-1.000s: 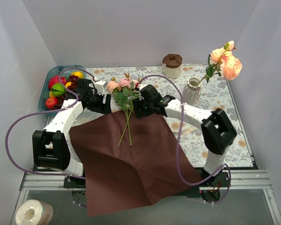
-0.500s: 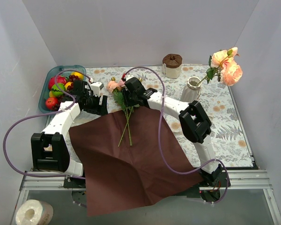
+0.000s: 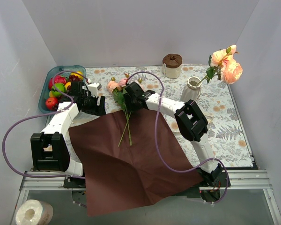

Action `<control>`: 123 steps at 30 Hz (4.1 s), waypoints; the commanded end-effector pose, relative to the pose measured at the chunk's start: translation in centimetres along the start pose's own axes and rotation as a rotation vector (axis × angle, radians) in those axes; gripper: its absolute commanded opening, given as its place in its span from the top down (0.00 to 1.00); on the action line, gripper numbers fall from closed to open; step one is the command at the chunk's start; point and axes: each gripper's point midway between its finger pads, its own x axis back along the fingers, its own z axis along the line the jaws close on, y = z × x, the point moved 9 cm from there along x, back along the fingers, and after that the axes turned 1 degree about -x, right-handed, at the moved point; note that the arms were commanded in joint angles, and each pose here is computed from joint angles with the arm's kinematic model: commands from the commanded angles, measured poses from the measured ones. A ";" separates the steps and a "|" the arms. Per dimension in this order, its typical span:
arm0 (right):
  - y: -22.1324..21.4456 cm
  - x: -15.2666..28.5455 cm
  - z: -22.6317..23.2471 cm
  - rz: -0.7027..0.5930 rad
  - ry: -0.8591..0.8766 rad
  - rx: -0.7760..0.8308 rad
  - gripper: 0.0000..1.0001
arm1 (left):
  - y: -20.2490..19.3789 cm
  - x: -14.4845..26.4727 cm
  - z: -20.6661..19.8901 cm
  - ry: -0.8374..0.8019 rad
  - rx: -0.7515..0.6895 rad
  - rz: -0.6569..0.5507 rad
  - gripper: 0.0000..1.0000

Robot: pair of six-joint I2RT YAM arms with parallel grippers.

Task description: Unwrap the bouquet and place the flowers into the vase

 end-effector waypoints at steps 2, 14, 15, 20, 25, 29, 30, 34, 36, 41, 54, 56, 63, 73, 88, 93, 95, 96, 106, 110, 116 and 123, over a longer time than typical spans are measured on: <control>0.2 -0.6 0.0 -0.010 -0.021 -0.031 0.41 | 0.2 0.9 -0.1 -0.013 -0.023 -0.043 0.29; -1.3 -3.2 -1.1 0.010 -0.097 -0.067 0.63 | 0.0 1.2 0.0 -0.027 -0.029 -0.042 0.29; -1.0 -2.7 -1.1 -0.004 -0.094 -0.072 0.69 | 0.0 1.3 0.0 -0.028 -0.031 -0.045 0.29; -0.2 -0.8 -0.9 -0.061 -0.107 -0.089 0.99 | 0.3 1.5 -0.1 -0.034 -0.032 -0.053 0.30; 2.8 3.1 -0.3 -0.180 -0.147 -0.043 0.99 | 0.5 1.9 -0.2 -0.036 -0.036 -0.059 0.30; 4.4 6.0 -0.2 -0.261 -0.197 0.011 0.99 | 0.7 2.2 -0.3 -0.036 -0.038 -0.068 0.30; 4.8 7.0 -0.1 -0.297 -0.221 0.023 0.99 | 0.8 2.3 -0.3 -0.035 -0.041 -0.072 0.30; 4.1 10.0 0.3 -0.450 -0.298 0.133 0.99 | 0.7 2.5 -0.4 -0.035 -0.048 -0.074 0.30; 4.1 12.8 0.9 -0.573 -0.331 0.138 0.99 | 0.5 2.5 -0.4 -0.035 -0.047 -0.071 0.30; 4.1 16.4 0.5 -0.739 -0.420 0.178 0.99 | 0.7 2.4 -0.4 -0.044 -0.049 -0.070 0.30; 12.8 37.1 -4.5 -1.504 -0.389 0.356 0.99 | 0.3 1.9 -0.3 -0.050 -0.042 -0.058 0.30; 14.7 39.8 -5.5 -1.569 -0.368 0.309 0.99 | 0.2 1.8 -0.3 -0.055 -0.035 -0.053 0.30; 18.2 42.0 -9.2 -1.633 -0.486 0.353 0.99 | 0.2 1.5 -0.3 -0.059 -0.031 -0.056 0.30; 17.8 38.6 -11.7 -1.543 -0.544 0.344 0.99 | 0.1 1.2 -0.1 -0.056 -0.028 -0.048 0.30; 15.7 33.6 -13.3 -1.467 -0.623 0.397 0.99 | -0.2 1.0 0.1 -0.039 -0.040 -0.047 0.30; 15.5 32.6 -14.0 -1.448 -0.650 0.414 0.99 | -0.3 0.8 0.1 -0.040 -0.044 -0.042 0.30; 15.3 32.3 -14.1 -1.441 -0.650 0.416 0.99 | -0.3 0.8 0.1 -0.042 -0.044 -0.041 0.30; 15.3 32.2 -14.2 -1.439 -0.650 0.419 0.99 | -0.2 0.8 0.2 -0.043 -0.047 -0.042 0.30; 15.3 31.2 -15.6 -1.338 -0.693 0.273 0.75 | -0.4 1.0 1.0 -0.027 -0.027 -0.042 0.31; 15.0 31.1 -15.6 -1.356 -0.673 0.230 0.76 | -0.1 1.2 1.1 -0.023 -0.028 -0.044 0.31; 14.3 30.8 -15.9 -1.355 -0.692 0.221 0.79 | 0.0 1.5 1.2 -0.017 -0.032 -0.048 0.30; 12.3 30.8 -17.2 -1.314 -0.803 0.136 0.38 | 0.3 1.5 1.3 -0.018 -0.033 -0.051 0.31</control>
